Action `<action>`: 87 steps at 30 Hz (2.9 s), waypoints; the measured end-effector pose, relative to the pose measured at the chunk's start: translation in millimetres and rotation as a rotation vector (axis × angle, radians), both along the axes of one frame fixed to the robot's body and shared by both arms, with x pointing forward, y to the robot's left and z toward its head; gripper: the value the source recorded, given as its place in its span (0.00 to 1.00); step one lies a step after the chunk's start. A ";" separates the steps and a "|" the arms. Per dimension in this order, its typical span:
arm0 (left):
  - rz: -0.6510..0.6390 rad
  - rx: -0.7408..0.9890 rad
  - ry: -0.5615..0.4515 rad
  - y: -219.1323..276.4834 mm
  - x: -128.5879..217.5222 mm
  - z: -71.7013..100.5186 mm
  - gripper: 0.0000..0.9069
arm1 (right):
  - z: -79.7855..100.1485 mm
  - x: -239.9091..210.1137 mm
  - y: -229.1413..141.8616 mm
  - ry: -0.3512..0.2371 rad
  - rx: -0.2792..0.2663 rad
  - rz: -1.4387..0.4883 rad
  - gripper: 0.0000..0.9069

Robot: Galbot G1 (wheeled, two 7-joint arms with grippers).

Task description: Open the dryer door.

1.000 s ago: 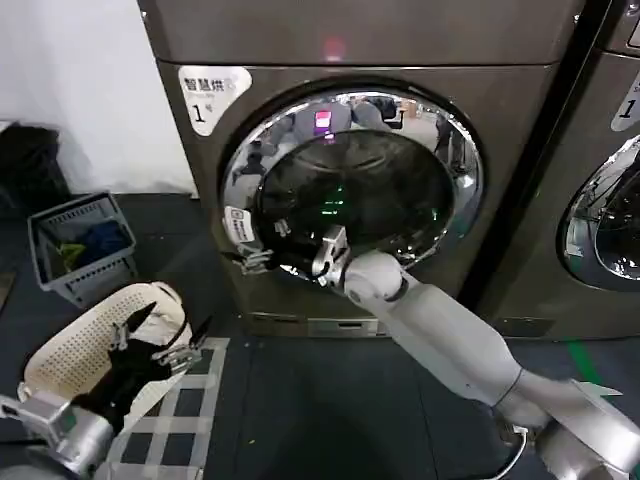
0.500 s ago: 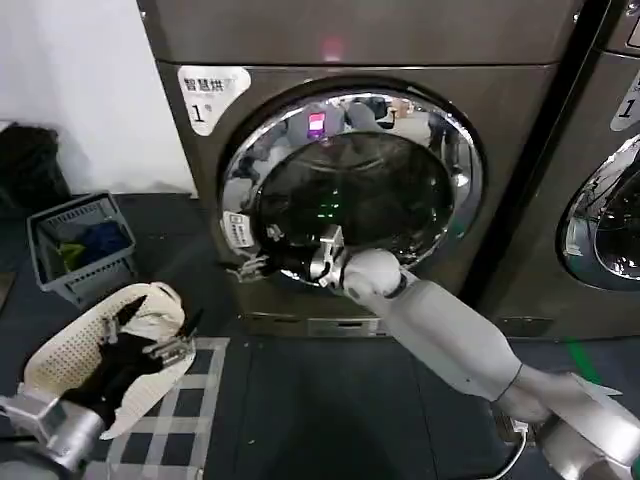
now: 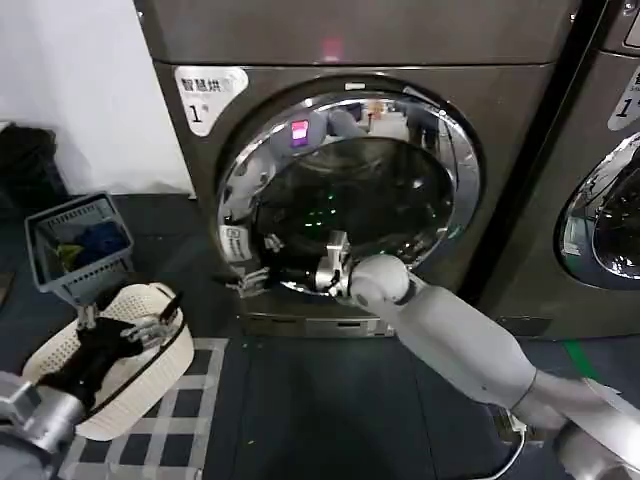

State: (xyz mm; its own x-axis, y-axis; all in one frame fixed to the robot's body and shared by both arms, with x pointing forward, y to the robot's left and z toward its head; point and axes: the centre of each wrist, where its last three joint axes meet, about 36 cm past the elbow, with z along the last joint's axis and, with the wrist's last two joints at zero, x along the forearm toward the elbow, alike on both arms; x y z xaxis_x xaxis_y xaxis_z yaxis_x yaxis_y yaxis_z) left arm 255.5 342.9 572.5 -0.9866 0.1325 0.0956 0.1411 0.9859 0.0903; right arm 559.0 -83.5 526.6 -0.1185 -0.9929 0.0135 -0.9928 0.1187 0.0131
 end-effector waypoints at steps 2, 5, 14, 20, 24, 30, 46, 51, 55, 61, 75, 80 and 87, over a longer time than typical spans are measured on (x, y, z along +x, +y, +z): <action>-0.001 -0.003 -0.001 2.3 2.9 -0.1 1.00 | -0.4 -3.9 -3.6 0.006 0.002 0.015 1.00; -0.002 -0.016 0.001 6.2 7.7 -1.0 1.00 | -0.3 -11.0 -8.3 0.013 0.002 0.040 1.00; -0.016 -0.081 -0.001 19.0 23.8 -4.4 1.00 | -0.2 -29.0 -22.1 0.037 0.005 0.106 1.00; -0.022 -0.076 0.009 26.4 35.1 -9.1 1.00 | 4.4 -39.9 -33.0 0.044 0.008 0.171 1.00; -0.028 -0.069 0.012 30.0 42.8 -11.5 1.00 | 7.3 -45.3 -42.4 0.046 0.006 0.209 1.00; -0.041 -0.072 0.005 35.6 54.8 -16.8 1.00 | 8.8 -54.4 -56.4 0.043 -0.005 0.281 1.00; -0.214 -0.024 -0.045 27.8 76.6 -20.8 1.00 | 10.1 -74.3 -97.8 0.018 -0.037 0.418 1.00; -0.275 -0.010 -0.052 18.1 84.5 -19.0 1.00 | 10.3 -84.8 -110.2 0.025 -0.047 0.444 1.00; -0.335 0.003 -0.070 11.5 90.3 -17.8 1.00 | 8.4 -87.4 -121.5 0.039 -0.049 0.466 1.00; -0.455 0.035 -0.088 -2.5 96.1 -15.8 1.00 | 5.2 -89.3 -140.4 0.055 -0.042 0.491 1.00; -0.664 0.096 -0.121 -23.8 105.3 -5.4 1.00 | 3.7 -96.5 -178.6 0.059 -0.041 0.573 1.00; -0.752 0.140 -0.151 -29.4 107.4 -1.8 1.00 | 6.1 -101.3 -189.6 0.045 -0.051 0.585 1.00; -0.883 0.196 -0.189 -37.6 111.2 1.0 1.00 | 7.5 -105.9 -215.0 -0.015 -0.096 0.496 1.00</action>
State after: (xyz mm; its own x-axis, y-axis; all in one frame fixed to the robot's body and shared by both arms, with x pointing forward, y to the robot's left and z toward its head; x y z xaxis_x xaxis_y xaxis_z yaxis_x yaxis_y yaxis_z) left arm 366.8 305.3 573.6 -0.5371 0.8424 0.0438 0.8002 0.4924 0.3423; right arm 453.0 -298.6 534.0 0.3666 -0.9239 0.1093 -0.9299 -0.3677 0.0107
